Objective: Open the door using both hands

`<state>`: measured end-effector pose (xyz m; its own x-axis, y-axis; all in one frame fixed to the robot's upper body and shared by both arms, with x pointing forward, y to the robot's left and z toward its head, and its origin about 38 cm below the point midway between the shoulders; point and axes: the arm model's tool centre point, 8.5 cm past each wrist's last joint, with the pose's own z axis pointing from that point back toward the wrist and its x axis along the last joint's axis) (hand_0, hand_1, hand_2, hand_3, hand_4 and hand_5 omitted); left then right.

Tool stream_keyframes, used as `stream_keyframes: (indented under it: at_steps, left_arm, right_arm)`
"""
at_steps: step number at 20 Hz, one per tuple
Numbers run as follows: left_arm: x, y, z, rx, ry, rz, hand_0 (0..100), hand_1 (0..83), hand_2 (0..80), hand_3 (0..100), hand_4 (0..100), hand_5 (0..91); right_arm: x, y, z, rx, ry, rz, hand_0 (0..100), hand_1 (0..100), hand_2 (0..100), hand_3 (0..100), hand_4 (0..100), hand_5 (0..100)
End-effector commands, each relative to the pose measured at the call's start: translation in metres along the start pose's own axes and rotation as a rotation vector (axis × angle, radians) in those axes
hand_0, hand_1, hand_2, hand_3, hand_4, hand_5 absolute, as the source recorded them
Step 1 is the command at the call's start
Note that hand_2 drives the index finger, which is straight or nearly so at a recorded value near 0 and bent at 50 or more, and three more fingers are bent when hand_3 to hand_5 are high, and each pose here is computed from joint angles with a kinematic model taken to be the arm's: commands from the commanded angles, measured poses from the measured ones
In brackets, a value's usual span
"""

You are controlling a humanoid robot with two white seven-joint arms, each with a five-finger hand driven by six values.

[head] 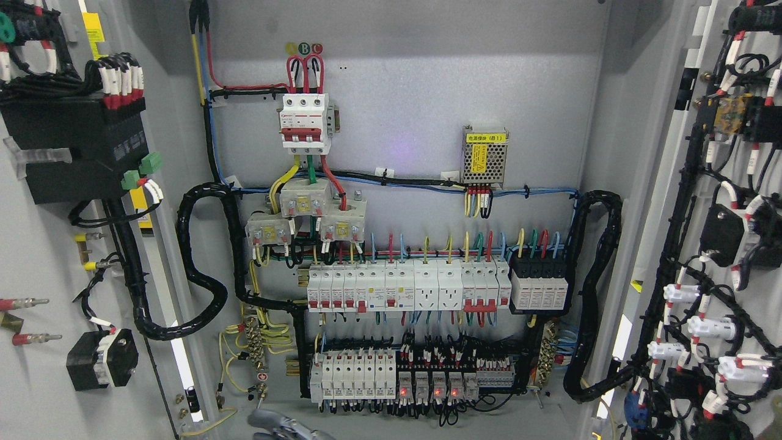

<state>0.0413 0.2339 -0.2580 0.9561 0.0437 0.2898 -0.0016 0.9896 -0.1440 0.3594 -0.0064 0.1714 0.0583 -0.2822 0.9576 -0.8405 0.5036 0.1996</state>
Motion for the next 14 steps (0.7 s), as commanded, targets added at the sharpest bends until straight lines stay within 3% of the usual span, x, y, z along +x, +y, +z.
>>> stream_keyframes:
  at_steps: [1,7,11,14]
  left_arm:
    - [0.146,-0.047,0.026,-0.171,-0.477,-0.053,12,55.6,0.0,0,0,0.0]
    - [0.226,-0.07,0.112,-0.308,-0.861,-0.039,12,55.6,0.0,0,0,0.0]
    - [0.257,-0.069,0.155,-0.339,-1.014,-0.063,12,55.6,0.0,0,0,0.0]
    - [0.276,-0.063,0.183,-0.354,-1.101,-0.126,12,55.6,0.0,0,0,0.0]
  right_arm:
    - [0.032,-0.04,0.089,-0.21,-0.094,0.169,0,50,4,0,0,0]
    - [0.035,-0.032,0.141,-0.324,-0.19,0.249,0,50,4,0,0,0]
    - [0.048,-0.036,0.184,-0.438,-0.236,0.294,0,50,4,0,0,0]
    - [0.054,-0.034,0.207,-0.489,-0.277,0.336,0,50,4,0,0,0]
